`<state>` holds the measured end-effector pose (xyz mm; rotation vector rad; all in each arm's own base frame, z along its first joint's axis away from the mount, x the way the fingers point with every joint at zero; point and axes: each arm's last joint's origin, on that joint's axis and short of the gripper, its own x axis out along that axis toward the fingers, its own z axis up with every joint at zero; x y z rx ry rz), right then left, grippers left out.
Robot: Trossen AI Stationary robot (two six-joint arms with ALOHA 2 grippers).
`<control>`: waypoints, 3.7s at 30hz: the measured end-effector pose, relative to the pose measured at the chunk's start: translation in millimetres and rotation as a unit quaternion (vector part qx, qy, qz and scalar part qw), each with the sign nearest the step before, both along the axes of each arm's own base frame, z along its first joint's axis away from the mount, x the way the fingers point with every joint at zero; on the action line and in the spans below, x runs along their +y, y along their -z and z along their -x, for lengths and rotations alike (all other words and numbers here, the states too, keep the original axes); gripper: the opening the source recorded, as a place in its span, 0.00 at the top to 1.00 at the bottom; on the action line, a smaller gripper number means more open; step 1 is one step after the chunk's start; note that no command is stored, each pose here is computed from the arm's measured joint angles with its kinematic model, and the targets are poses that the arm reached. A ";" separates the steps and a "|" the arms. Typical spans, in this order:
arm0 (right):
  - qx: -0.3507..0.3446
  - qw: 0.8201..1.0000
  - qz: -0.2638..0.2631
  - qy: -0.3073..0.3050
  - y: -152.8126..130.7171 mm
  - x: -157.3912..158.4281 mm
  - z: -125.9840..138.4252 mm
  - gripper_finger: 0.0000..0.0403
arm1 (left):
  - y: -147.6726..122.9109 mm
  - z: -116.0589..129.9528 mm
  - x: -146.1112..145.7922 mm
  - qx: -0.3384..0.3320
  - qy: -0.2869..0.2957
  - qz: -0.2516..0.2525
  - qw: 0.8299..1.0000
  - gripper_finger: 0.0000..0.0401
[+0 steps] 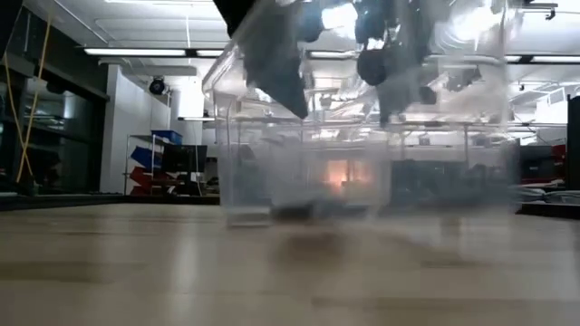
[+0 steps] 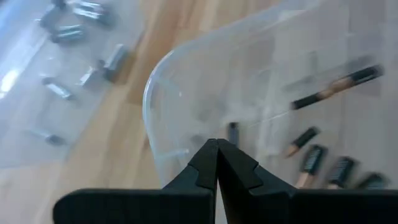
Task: Sort batteries
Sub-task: Adjust the transparent bins
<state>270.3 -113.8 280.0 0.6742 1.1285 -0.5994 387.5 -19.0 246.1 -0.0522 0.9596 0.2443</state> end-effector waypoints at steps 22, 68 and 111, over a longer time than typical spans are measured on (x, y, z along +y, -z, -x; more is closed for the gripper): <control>0.012 1.000 0.014 0.017 -24.2 31.6 21.9 1.00 | -28.1 53.8 87.4 0.156 -0.011 -0.126 0.980 1.00; -0.018 0.992 0.048 0.114 33.1 -104.0 15.5 1.00 | 51.0 196.3 -75.5 -0.078 -0.260 0.170 0.947 1.00; 0.092 0.995 -0.022 -0.043 14.9 67.7 -13.1 1.00 | 18.2 199.2 77.0 -0.078 -0.347 -0.126 0.926 1.00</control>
